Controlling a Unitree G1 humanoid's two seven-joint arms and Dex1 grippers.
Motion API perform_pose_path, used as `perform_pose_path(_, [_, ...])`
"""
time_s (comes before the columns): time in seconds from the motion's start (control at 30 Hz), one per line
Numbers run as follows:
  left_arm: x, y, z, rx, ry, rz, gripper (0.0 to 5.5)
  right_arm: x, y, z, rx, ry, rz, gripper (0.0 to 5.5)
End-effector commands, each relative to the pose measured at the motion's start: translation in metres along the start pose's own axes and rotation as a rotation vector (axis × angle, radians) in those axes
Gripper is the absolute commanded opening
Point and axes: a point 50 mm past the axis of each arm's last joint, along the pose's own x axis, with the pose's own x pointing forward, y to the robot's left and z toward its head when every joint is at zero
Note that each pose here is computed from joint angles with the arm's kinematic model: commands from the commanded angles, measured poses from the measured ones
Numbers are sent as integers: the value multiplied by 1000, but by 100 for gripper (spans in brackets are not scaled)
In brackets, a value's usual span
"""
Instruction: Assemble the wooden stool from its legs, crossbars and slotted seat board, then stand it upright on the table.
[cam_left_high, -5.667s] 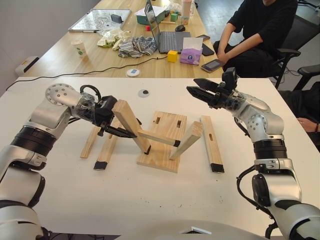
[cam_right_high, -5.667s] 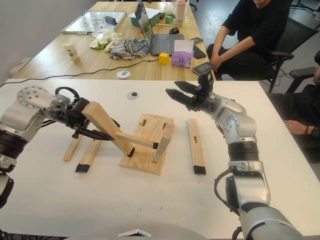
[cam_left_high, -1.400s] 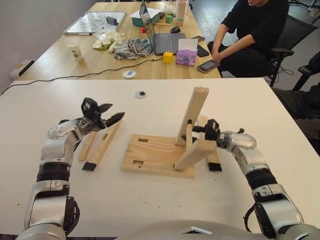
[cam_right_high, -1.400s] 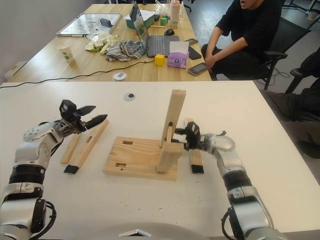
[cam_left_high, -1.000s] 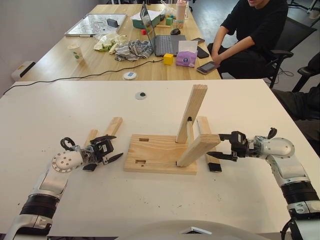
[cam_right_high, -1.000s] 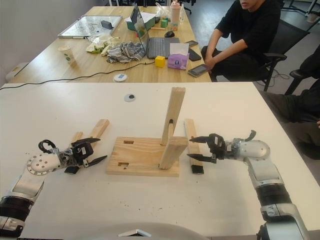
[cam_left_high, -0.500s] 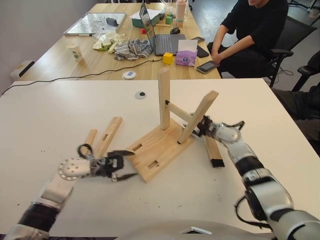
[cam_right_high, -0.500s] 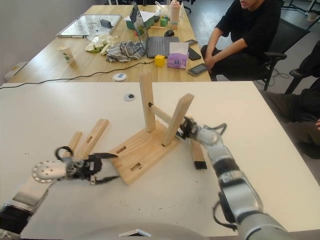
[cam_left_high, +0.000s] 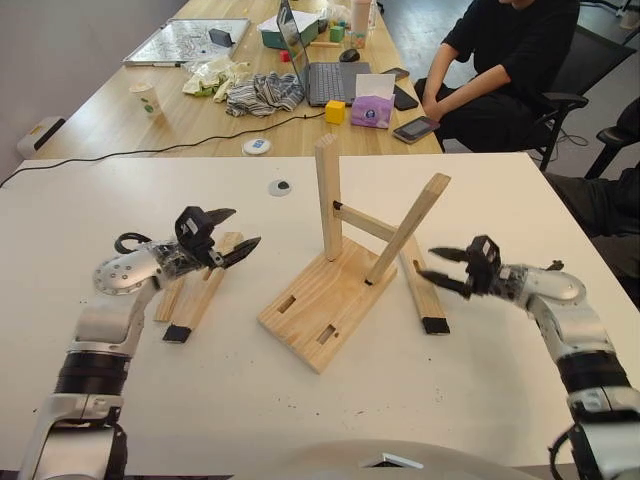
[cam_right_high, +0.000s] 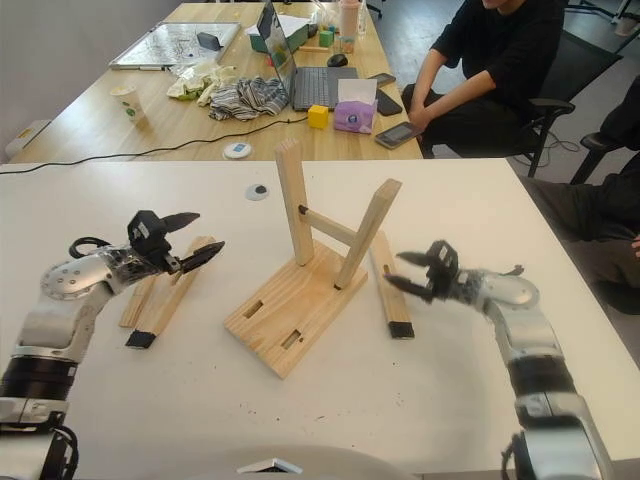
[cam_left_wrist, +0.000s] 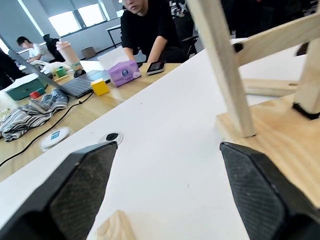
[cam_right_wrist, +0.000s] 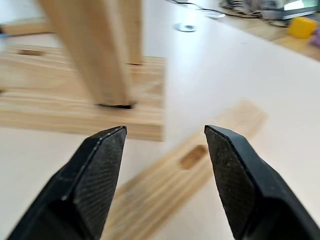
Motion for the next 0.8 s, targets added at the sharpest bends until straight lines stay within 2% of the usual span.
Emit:
perform_pose_path(0.03, [25, -14, -46, 70, 139, -2, 380, 22, 40, 1, -96, 98, 219, 288])
perform_pose_path(0.17, [31, -49, -67, 174, 166, -172, 380, 45, 55, -9, -239, 202, 267, 288])
perform_pose_path(0.27, [21, -78, -73, 172, 129, -319, 380, 67, 52, -11, -272, 197, 178, 288])
perform_pose_path(0.37, [11, -87, -74, 123, 99, -357, 380, 80, 44, -7, -280, 157, 78, 288])
perform_pose_path(0.47, [6, -88, -74, 109, 101, -353, 380, 83, 38, -2, -274, 130, 30, 288])
perform_pose_path(0.73, [-4, -65, -60, 79, 76, -239, 380, 65, 27, 2, -247, 110, -35, 288])
perform_pose_path(0.8, [-24, -43, -40, 58, 27, -115, 380, 55, 20, 10, -229, 85, -64, 288])
